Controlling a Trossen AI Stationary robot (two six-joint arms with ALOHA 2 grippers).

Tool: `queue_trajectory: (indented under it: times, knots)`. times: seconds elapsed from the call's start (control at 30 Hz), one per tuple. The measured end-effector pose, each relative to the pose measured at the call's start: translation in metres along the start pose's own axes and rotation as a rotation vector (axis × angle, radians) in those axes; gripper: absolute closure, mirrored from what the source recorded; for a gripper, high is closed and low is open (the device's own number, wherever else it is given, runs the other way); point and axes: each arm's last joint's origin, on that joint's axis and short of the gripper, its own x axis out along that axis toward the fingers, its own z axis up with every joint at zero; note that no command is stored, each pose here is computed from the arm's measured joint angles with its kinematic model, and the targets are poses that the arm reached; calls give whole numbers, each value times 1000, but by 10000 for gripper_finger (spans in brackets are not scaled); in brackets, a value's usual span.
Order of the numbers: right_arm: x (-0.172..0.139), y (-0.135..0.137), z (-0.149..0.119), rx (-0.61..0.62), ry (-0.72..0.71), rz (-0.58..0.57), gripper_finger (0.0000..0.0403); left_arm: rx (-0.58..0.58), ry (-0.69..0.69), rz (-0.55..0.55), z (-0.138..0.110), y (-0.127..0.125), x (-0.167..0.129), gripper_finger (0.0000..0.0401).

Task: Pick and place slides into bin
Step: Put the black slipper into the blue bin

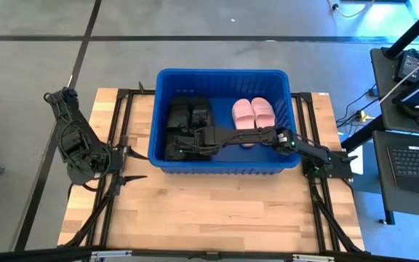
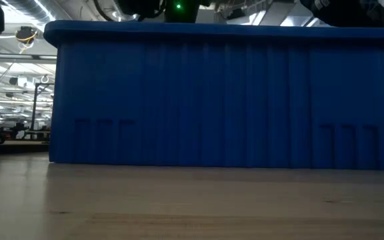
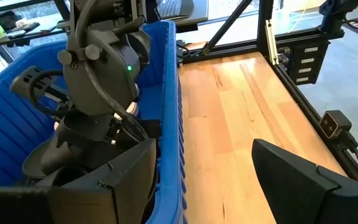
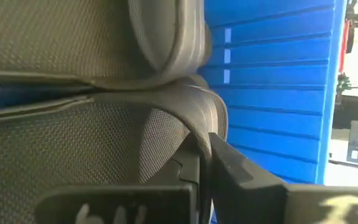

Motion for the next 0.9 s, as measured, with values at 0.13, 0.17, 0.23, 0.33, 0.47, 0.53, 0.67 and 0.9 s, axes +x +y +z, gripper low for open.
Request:
queue_trajectory:
  times: [0.13, 0.17, 0.23, 0.33, 0.47, 0.53, 0.67, 0.9]
  knots:
    - [2, 0, 0, -2, -2, 36, 386, -1, 0, 0, 0, 0, 0, 141]
    - [5, 2, 0, -2, -3, 54, 386, -1, 0, 0, 0, 0, 0, 141]
    - [9, 5, 0, -9, 3, 61, 386, -1, 0, 0, 0, 0, 0, 141]
    - [14, 10, 1, -30, 5, 65, 386, -2, 0, 0, 0, 0, 0, 141]
    - [17, 13, 2, -39, 6, 71, 386, -2, -1, 0, 0, 0, 0, 141]
    - [17, 14, 2, -39, 7, 71, 377, -3, -1, 0, 0, 0, 0, 141]
    - [17, 14, 2, -36, 8, 75, 340, 0, -3, 5, 0, 0, 0, 141]
    - [18, 15, 0, -13, 28, 83, 305, 1, -10, 25, 0, 1, 0, 141]
